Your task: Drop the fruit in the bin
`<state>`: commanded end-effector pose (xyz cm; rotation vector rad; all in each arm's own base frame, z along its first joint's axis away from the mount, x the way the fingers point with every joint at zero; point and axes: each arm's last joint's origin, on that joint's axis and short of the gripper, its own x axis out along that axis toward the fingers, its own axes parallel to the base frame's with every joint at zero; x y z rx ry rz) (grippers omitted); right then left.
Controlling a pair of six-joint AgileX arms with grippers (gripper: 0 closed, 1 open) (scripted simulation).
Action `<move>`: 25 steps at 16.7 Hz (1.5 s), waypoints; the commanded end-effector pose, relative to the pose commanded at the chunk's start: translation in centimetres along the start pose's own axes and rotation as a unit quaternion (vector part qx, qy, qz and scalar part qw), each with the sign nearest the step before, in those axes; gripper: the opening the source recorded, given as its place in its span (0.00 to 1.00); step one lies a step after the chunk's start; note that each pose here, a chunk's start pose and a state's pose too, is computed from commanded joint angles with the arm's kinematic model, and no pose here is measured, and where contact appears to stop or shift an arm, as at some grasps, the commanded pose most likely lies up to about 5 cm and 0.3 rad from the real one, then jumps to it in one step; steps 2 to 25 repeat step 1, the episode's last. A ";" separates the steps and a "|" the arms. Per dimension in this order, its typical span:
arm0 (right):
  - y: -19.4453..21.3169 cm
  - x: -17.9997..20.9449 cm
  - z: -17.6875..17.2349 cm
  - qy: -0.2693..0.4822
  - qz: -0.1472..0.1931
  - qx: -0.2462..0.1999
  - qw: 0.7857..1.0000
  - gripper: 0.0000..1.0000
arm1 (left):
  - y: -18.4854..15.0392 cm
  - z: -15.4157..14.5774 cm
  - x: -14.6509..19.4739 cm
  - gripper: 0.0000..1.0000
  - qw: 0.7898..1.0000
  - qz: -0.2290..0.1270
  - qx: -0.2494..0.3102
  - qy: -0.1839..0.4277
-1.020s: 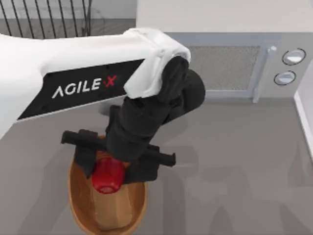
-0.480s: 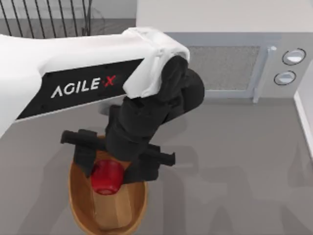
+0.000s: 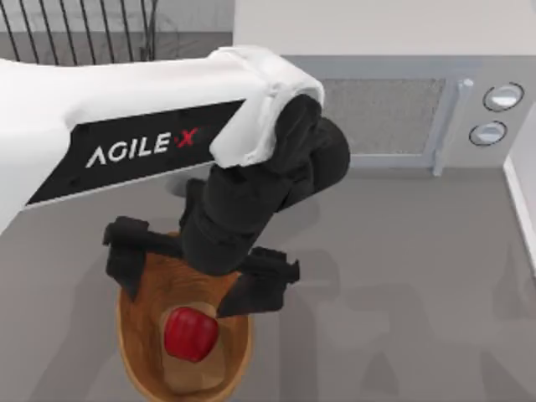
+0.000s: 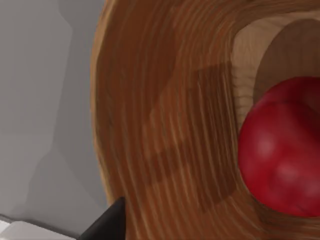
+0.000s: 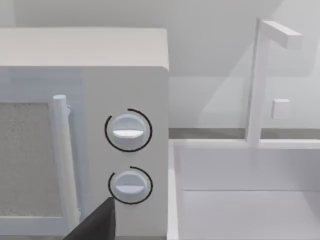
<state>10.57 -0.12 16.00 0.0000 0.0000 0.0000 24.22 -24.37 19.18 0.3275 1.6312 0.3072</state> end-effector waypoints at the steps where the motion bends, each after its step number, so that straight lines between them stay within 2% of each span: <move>1: 0.0 0.0 0.0 0.000 0.000 0.000 1.000 1.00 | 0.0 0.0 0.0 1.00 1.000 0.000 0.000 0.000; 25: 0.0 0.0 0.0 0.000 0.000 0.000 1.000 1.00 | 0.0 0.0 0.0 1.00 1.000 0.000 0.000 0.000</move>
